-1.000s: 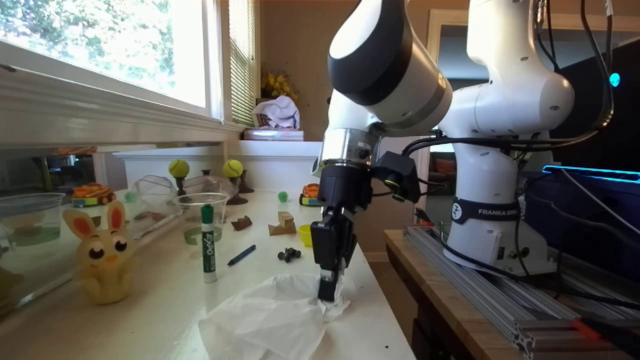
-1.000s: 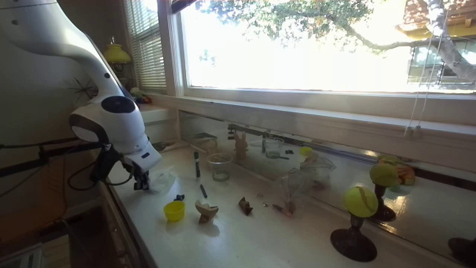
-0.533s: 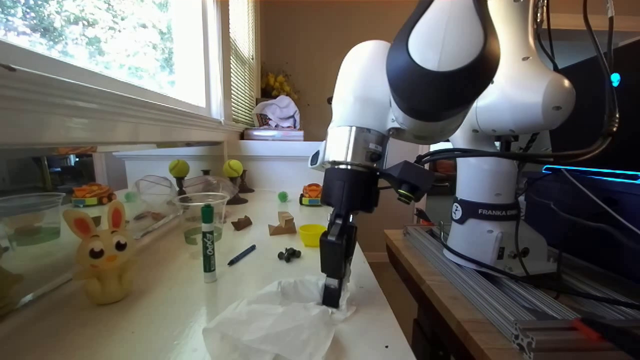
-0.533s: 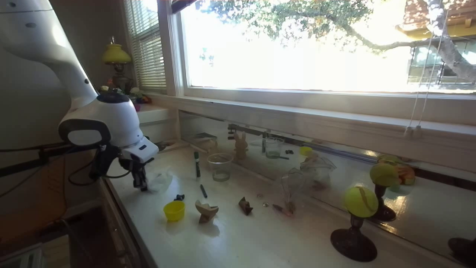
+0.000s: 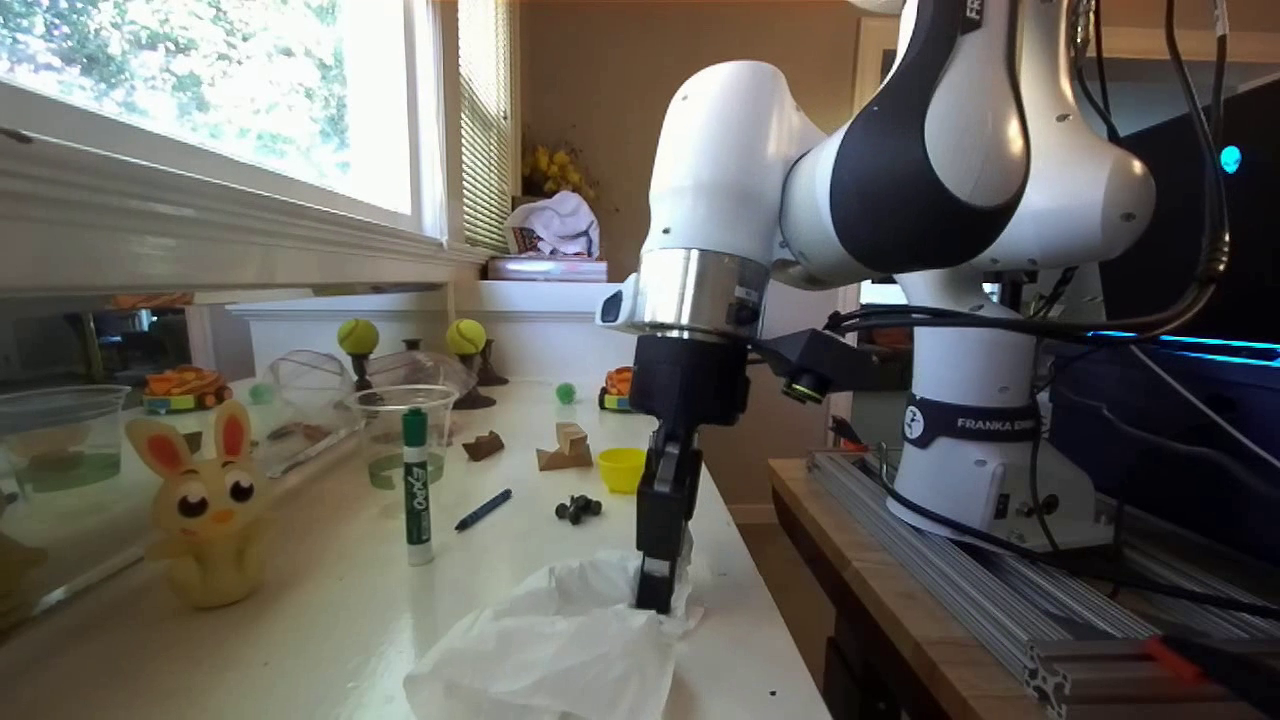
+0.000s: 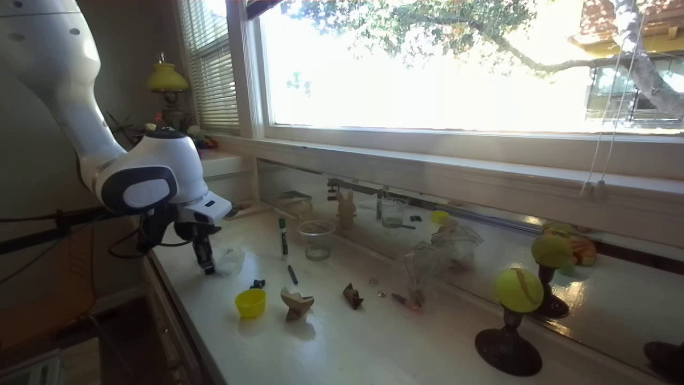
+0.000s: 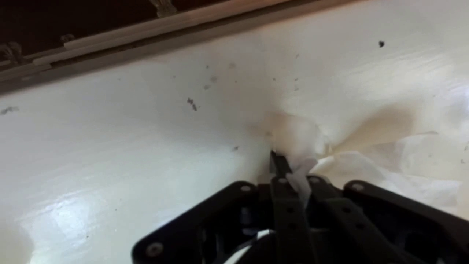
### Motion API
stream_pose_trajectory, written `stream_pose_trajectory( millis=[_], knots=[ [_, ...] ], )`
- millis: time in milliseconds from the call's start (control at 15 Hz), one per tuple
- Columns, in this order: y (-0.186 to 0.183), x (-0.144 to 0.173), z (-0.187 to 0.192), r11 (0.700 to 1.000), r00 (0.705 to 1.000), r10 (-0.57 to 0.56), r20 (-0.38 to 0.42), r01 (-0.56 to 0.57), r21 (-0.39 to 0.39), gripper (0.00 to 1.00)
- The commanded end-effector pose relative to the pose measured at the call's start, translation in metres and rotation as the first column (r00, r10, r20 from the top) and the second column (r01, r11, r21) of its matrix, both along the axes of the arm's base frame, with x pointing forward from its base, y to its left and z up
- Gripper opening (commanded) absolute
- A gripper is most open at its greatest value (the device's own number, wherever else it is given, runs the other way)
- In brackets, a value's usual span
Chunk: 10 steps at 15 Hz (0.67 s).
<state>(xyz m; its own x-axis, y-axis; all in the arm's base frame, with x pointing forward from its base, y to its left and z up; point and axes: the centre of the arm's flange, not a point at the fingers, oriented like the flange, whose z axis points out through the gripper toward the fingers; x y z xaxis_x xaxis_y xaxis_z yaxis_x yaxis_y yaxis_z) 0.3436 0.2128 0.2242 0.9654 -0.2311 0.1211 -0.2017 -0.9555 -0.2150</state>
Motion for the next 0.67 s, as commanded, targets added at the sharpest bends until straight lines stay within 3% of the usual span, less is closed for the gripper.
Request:
stream_pose_trajectory(
  millis=[0, 400, 467, 533, 600],
  knots=[
    [0.016, 0.006, 0.073, 0.987, 1.0, -0.006, -0.028, 0.002, -0.16, 0.0],
    [0.006, 0.034, 0.075, 0.958, 0.998, 0.044, -0.051, -0.056, -0.282, 0.0],
    [0.011, 0.039, 0.082, 0.945, 0.997, 0.055, -0.057, -0.071, -0.319, 0.06],
    [0.019, 0.04, 0.091, 0.935, 0.996, 0.068, -0.062, -0.085, -0.345, 0.27],
    [0.029, 0.037, 0.102, 0.926, 0.995, 0.077, -0.068, -0.097, -0.365, 0.33]
  ],
)
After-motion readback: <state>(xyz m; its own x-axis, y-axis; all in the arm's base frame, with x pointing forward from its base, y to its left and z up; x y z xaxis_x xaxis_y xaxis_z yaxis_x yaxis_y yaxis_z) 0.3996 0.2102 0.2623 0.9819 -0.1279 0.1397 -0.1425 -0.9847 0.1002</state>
